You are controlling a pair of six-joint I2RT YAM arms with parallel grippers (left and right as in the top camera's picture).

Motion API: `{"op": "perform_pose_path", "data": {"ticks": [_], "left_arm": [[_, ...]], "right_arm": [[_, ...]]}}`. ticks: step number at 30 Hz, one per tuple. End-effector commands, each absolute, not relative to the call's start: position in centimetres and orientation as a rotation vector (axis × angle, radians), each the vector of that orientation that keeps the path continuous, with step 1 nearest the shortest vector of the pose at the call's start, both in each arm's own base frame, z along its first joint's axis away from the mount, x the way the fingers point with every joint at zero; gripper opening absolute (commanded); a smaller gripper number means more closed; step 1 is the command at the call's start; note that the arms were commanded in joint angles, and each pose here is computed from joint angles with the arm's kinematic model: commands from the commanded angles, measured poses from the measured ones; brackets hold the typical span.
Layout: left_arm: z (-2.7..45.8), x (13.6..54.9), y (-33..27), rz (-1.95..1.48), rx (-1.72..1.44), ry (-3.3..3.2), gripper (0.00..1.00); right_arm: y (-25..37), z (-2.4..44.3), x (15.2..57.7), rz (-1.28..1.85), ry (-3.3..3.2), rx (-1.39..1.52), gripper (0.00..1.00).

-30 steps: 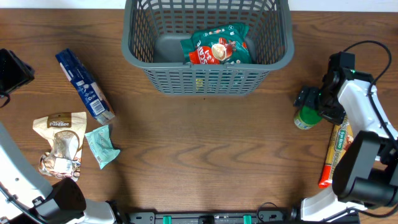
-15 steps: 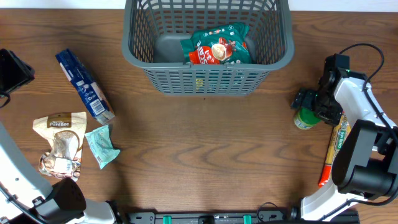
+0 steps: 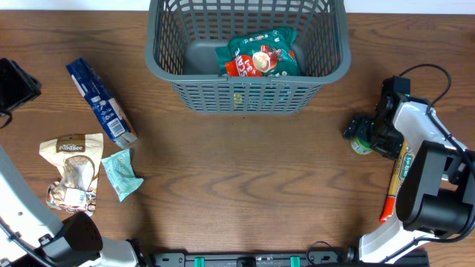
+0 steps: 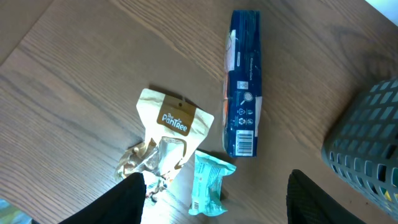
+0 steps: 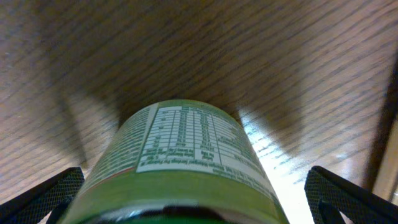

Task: Pack container
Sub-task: 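Lower the right gripper and grasp the green-lidded jar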

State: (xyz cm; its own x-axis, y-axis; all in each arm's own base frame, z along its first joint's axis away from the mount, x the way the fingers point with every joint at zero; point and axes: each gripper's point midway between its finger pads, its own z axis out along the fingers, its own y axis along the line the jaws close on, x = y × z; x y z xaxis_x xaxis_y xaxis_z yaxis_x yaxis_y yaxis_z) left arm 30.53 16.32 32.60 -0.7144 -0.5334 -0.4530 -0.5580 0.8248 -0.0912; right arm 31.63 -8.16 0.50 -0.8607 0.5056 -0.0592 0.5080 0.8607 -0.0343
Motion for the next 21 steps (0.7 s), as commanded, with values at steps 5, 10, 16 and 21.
{"op": "perform_pose_path", "data": {"ticks": [5, 10, 16, 21], "left_arm": [[32.94, 30.11, 16.09, 0.069, -0.795, 2.533, 0.58], [32.94, 30.10, 16.09, 0.069, -0.795, 2.533, 0.58], [32.93, 30.08, 16.07, 0.069, -0.796, 2.534, 0.58], [32.92, 30.07, 16.07, 0.069, -0.796, 2.535, 0.58]], "right_arm": [[-8.26, -0.50, 30.87, -0.083, 2.990, 0.851, 0.99], [-8.12, -0.51, 31.06, -0.066, 2.985, 0.849, 0.90], [-8.05, -0.51, 31.05, -0.060, 2.986, 0.849, 0.73], [-8.02, -0.51, 31.02, -0.058, 2.988, 0.850, 0.61]]}}
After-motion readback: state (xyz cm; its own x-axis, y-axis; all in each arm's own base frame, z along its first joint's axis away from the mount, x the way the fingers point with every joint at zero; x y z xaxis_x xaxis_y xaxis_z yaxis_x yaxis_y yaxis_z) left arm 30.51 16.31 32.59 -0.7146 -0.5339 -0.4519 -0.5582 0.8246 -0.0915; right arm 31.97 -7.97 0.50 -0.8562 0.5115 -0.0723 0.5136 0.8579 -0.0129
